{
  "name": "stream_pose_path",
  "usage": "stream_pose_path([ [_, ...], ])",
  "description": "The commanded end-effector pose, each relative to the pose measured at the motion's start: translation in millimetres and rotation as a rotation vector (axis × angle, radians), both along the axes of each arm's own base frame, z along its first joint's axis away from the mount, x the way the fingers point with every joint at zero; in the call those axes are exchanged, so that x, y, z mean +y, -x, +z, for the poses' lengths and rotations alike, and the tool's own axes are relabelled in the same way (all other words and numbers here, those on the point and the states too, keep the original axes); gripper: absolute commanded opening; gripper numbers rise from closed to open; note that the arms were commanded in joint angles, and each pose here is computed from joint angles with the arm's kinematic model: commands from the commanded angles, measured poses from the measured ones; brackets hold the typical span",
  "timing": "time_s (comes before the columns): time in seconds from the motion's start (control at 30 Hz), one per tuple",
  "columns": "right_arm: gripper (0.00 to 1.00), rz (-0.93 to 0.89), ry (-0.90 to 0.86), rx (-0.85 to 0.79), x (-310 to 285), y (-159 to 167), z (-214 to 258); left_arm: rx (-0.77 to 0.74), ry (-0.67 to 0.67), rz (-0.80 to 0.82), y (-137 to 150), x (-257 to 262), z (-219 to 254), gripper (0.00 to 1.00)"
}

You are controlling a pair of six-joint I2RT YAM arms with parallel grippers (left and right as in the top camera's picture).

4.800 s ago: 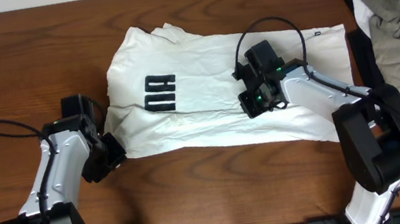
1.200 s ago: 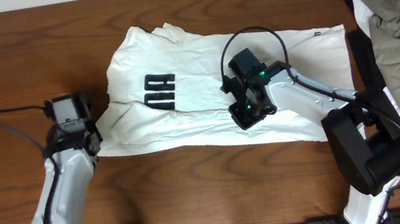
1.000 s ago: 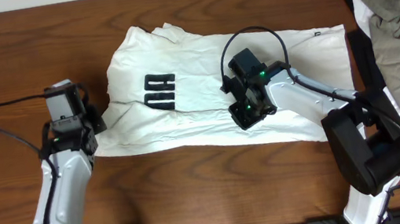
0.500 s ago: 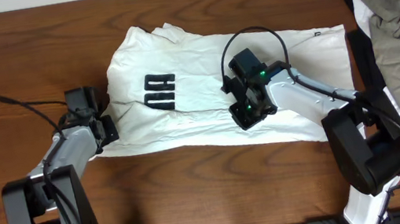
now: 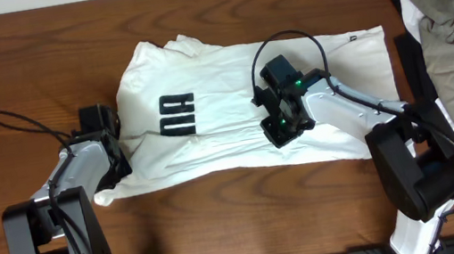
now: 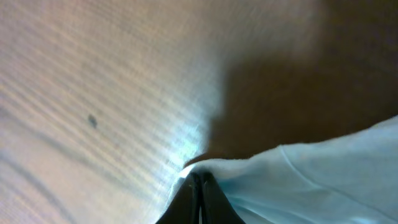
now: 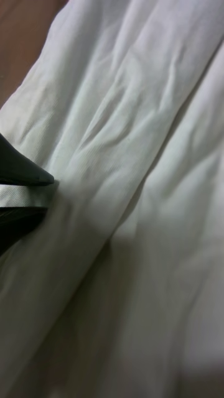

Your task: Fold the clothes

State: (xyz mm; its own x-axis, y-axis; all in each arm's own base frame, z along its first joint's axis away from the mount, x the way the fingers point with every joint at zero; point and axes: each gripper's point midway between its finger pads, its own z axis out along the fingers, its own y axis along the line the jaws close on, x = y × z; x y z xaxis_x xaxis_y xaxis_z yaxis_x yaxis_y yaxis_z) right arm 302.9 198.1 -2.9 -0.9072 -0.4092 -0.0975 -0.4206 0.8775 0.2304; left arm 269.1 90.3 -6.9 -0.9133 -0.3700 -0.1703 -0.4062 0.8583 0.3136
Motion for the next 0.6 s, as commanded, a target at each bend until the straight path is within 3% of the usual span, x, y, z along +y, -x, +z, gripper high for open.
stream_pose_path([
  [0.0, 0.12, -0.046, 0.068, 0.042, -15.2, 5.5, -16.0, 0.106, 0.014, 0.068, 32.3, -1.5, -18.3, 0.06],
  [0.17, 0.13, -0.047, 0.043, -0.009, -10.9, -3.7, 12.2, 0.030, 0.010, 0.096, 20.7, -0.5, -5.5, 0.06],
  [0.33, 0.18, -0.078, -0.019, -0.202, -9.2, -37.4, 82.0, -0.189, 0.005, 0.086, -14.3, 1.8, 49.8, 0.06],
  [0.37, 0.19, -0.090, -0.031, -0.249, -11.2, -44.4, 98.7, -0.253, 0.015, 0.083, -22.9, 0.4, 66.3, 0.17],
  [0.4, 0.20, -0.106, -0.041, -0.292, -13.9, -50.6, 114.2, -0.307, 0.026, 0.079, -29.8, -1.3, 80.6, 0.37],
  [0.43, 0.25, -0.142, -0.050, -0.356, -20.8, -59.2, 137.5, -0.373, 0.039, 0.072, -37.5, -3.6, 97.4, 0.48],
  [0.5, 0.36, -0.187, -0.056, -0.428, -33.0, -67.5, 163.3, -0.478, 0.085, 0.027, -50.8, -12.5, 124.8, 0.50],
  [0.57, 0.39, -0.235, -0.052, -0.489, -51.2, -72.8, 184.5, -0.577, 0.184, -0.062, -66.6, -32.5, 147.5, 0.53],
])
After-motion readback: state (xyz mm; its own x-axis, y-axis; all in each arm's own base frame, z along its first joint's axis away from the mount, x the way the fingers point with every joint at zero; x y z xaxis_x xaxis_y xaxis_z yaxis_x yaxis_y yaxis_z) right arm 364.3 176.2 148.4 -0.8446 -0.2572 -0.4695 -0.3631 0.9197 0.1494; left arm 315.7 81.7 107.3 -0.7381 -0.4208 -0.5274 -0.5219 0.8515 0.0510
